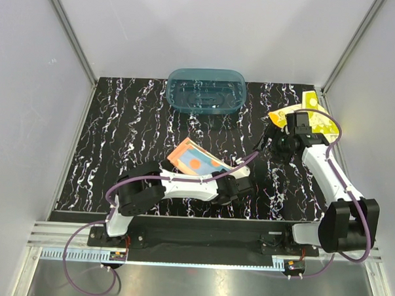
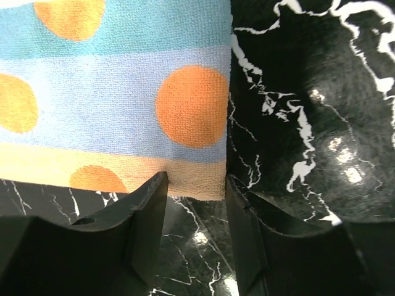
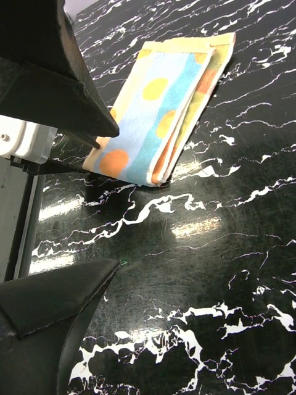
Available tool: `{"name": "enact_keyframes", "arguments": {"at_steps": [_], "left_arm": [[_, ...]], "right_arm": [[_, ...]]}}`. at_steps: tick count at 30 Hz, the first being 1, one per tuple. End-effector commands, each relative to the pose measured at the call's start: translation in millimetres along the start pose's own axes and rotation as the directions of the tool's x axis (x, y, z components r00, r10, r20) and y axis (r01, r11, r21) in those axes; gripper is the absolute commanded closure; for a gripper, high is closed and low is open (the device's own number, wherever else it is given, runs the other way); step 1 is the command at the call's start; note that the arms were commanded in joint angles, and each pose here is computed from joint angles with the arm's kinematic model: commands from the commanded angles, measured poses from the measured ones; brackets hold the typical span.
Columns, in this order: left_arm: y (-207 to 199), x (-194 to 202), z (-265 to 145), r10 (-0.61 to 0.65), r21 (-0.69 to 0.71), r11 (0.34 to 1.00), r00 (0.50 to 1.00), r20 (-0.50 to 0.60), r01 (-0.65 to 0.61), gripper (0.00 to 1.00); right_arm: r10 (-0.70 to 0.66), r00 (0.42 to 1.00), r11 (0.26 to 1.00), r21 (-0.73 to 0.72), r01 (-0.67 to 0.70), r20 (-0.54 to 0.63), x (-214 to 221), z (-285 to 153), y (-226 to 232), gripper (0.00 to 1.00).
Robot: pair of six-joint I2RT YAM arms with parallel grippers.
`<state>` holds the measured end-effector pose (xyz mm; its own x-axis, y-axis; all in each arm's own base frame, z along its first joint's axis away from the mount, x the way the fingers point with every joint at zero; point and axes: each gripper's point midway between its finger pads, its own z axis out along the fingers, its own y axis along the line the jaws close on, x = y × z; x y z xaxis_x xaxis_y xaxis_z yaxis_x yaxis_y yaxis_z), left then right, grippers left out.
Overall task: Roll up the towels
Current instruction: Roll the towel
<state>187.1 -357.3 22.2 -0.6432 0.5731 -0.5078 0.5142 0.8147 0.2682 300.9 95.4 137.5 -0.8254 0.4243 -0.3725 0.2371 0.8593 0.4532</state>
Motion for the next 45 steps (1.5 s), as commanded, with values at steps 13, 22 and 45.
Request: {"name": "enact_keyframes", "arguments": {"at_steps": [13,22,45], "left_arm": [[-5,-4,5,0.074,-0.06,0.996,0.997,0.038,-0.071,0.55],[0,7,16,0.068,-0.094,0.993,0.997,0.029,-0.065,0.74],[11,-34,-34,-0.246,0.303,0.93,0.965,0.093,0.208,1.0]], "right_arm": [[-0.003,1.0,0.999,-0.043,0.003,0.004,-9,5,10,0.14],[-0.023,0.999,0.998,-0.061,0.021,-0.024,-5,6,12,0.13],[0.012,0.893,0.89,-0.403,-0.215,-0.45,95,62,71,0.12]]}}
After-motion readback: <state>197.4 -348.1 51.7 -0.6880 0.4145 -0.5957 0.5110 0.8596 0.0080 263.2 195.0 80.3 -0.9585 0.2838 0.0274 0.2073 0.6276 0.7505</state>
